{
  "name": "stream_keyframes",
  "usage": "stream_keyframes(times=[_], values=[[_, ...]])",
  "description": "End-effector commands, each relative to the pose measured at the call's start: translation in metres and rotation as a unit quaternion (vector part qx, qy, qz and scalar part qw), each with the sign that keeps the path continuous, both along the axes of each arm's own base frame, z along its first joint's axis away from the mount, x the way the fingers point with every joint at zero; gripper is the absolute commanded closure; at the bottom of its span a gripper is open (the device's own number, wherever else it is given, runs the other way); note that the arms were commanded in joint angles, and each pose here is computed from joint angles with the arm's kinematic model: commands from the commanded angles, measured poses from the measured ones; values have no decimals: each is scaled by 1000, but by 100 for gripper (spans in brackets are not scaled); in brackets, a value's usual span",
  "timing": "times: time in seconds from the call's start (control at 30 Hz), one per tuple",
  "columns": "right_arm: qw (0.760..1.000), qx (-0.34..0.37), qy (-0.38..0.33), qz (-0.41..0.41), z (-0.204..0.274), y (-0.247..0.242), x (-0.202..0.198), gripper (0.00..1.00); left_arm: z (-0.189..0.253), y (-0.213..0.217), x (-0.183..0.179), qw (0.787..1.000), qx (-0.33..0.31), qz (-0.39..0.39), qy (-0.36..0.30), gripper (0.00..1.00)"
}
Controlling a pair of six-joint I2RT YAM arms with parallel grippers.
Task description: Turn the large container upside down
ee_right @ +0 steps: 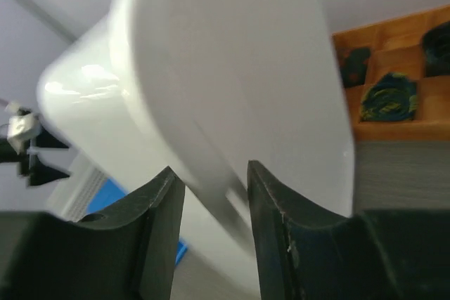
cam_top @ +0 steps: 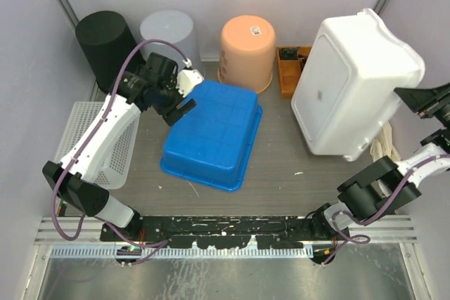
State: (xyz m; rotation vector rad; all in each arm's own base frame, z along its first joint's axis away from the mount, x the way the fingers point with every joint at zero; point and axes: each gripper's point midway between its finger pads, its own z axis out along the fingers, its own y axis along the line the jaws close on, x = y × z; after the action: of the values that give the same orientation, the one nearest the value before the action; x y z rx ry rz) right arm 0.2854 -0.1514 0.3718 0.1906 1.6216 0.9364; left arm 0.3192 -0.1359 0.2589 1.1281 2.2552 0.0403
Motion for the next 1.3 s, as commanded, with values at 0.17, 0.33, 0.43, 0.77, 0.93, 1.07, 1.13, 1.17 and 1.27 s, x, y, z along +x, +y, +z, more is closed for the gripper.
stream_keyframes(times=[0.17,0.33,0.43,0.77,0.93,1.07,1.13,1.17,1.27], values=[[999,10,37,9,-131,-19,-7,94,-1,-28,7,999,20,-34,-10,16],[999,1,30,9,-154,-16,-9,58,-6,-38,7,999,30,-45,-4,16],[999,-31,13,9,-154,-5,-14,43,-10,-43,6,998,33,-50,1,16],[986,-159,-50,-8,-141,9,-31,0,-23,-58,-1,996,47,-70,21,16],[965,-247,-88,-31,-138,25,-49,0,-27,-60,-6,996,48,-74,29,16],[938,-323,-121,-36,-144,54,-63,0,-29,-61,-10,995,50,-79,33,16],[927,-349,-132,-36,-146,69,-69,0,-30,-61,-12,995,51,-80,35,16],[923,-359,-137,-36,-147,75,-71,0,-30,-61,-12,995,51,-80,35,16],[907,-392,-151,-36,-150,92,-78,0,-29,-60,-15,995,51,-82,34,16]])
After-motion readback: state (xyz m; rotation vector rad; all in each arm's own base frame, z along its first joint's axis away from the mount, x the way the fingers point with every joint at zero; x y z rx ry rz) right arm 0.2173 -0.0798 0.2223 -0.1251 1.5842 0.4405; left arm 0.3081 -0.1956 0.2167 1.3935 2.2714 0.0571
